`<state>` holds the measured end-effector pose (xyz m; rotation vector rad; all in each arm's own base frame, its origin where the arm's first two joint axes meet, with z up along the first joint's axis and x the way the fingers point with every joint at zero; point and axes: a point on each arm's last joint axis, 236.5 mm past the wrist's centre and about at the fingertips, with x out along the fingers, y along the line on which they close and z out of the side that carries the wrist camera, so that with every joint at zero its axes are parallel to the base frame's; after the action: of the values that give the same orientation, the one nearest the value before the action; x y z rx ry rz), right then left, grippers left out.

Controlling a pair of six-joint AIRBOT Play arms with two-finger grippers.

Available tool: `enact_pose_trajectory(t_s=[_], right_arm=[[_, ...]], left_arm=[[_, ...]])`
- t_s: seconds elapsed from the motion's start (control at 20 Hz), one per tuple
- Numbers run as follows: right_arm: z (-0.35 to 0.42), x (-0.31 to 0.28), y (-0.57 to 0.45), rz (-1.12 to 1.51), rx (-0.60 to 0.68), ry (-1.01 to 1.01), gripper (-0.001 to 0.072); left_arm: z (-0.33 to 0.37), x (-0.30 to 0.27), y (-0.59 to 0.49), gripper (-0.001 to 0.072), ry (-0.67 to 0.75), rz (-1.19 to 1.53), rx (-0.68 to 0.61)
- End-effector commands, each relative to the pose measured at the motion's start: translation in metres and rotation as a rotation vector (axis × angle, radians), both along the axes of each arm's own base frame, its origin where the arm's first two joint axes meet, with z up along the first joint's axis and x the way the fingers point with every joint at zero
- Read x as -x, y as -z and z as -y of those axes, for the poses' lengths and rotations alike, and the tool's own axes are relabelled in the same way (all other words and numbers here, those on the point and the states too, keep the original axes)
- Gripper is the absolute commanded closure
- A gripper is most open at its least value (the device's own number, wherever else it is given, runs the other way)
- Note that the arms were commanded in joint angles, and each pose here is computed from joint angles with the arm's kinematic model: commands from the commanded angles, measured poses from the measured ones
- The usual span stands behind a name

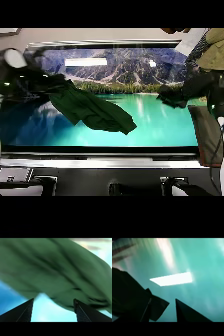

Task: Fold the clothes and pants, and hang the long-sleeved shirts on hangers.

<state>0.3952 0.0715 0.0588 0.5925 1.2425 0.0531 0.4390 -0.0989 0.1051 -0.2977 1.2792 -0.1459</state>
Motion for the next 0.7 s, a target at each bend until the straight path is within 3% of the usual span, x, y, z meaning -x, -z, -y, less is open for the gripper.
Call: enact_pose_trajectory(t_s=[0.0, 0.1, 0.15, 0.25, 0.65], right_arm=[[-0.043, 0.035, 0.045, -0.096, -0.303, -0.124, 0.0348], [-0.052, 0.057, 0.081, -0.163, -0.349, -0.146, 0.0344], [-0.055, 0.063, 0.093, -0.178, -0.362, -0.142, 0.0282], [-0.059, 0.067, 0.108, -0.184, -0.389, -0.142, 0.0231], [-0.077, 0.055, 0.146, -0.211, -0.52, -0.122, 0.0234]], left_arm=[[-0.085, 0.005, -0.009, 0.0144, -0.151, -0.01, -0.044], [-0.107, 0.005, -0.009, 0.0144, -0.202, -0.013, -0.044], [-0.115, 0.005, -0.009, 0.0144, -0.221, -0.013, -0.044], [-0.125, 0.006, -0.009, 0.0144, -0.244, -0.014, -0.043], [-0.13, 0.003, -0.007, 0.0144, -0.256, -0.01, -0.043]])
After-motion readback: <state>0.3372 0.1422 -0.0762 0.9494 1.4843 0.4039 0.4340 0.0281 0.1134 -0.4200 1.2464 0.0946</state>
